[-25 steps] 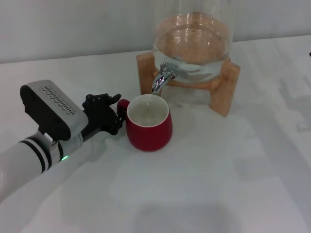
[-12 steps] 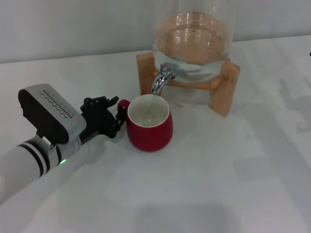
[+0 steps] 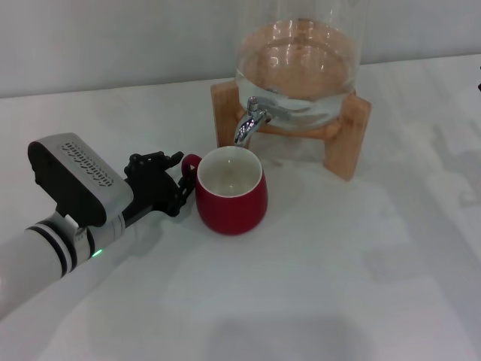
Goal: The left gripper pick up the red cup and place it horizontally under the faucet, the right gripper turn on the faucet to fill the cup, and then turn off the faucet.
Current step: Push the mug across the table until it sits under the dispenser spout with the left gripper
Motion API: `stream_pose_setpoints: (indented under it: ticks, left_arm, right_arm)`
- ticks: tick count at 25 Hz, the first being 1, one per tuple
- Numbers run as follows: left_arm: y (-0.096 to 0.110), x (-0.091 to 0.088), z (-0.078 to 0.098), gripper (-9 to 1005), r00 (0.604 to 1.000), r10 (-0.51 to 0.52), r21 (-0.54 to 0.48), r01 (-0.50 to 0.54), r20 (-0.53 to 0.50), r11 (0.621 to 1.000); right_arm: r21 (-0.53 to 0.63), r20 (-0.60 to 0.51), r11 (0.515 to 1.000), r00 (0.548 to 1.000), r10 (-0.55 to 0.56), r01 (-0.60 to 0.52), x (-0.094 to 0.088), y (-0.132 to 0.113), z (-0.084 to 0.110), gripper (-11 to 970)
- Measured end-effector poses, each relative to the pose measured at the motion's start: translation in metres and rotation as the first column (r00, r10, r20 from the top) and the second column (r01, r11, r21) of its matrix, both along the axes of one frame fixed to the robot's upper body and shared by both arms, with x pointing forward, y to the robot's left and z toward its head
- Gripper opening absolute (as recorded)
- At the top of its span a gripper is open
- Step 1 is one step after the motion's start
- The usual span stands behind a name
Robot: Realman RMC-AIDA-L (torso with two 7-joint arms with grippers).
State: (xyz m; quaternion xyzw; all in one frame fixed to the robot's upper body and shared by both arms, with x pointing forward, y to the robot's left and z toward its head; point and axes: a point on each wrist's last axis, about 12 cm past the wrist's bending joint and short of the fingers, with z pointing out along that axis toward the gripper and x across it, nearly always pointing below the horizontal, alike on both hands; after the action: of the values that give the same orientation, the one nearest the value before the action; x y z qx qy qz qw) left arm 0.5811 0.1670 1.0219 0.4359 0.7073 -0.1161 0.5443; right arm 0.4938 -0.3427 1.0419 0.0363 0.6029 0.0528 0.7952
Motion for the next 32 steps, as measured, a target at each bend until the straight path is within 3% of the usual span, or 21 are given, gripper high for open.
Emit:
stream_pose_setpoints:
  ticks: [32]
  left_arm:
    - [0.006,-0.013,-0.009,341,1.000,0.019,-0.004,-0.019,-0.003,1.000]
  right_arm:
    - [-0.001,-0.011,1.000,1.000,-0.004,0.004,-0.002,-0.001,-0.002,725]
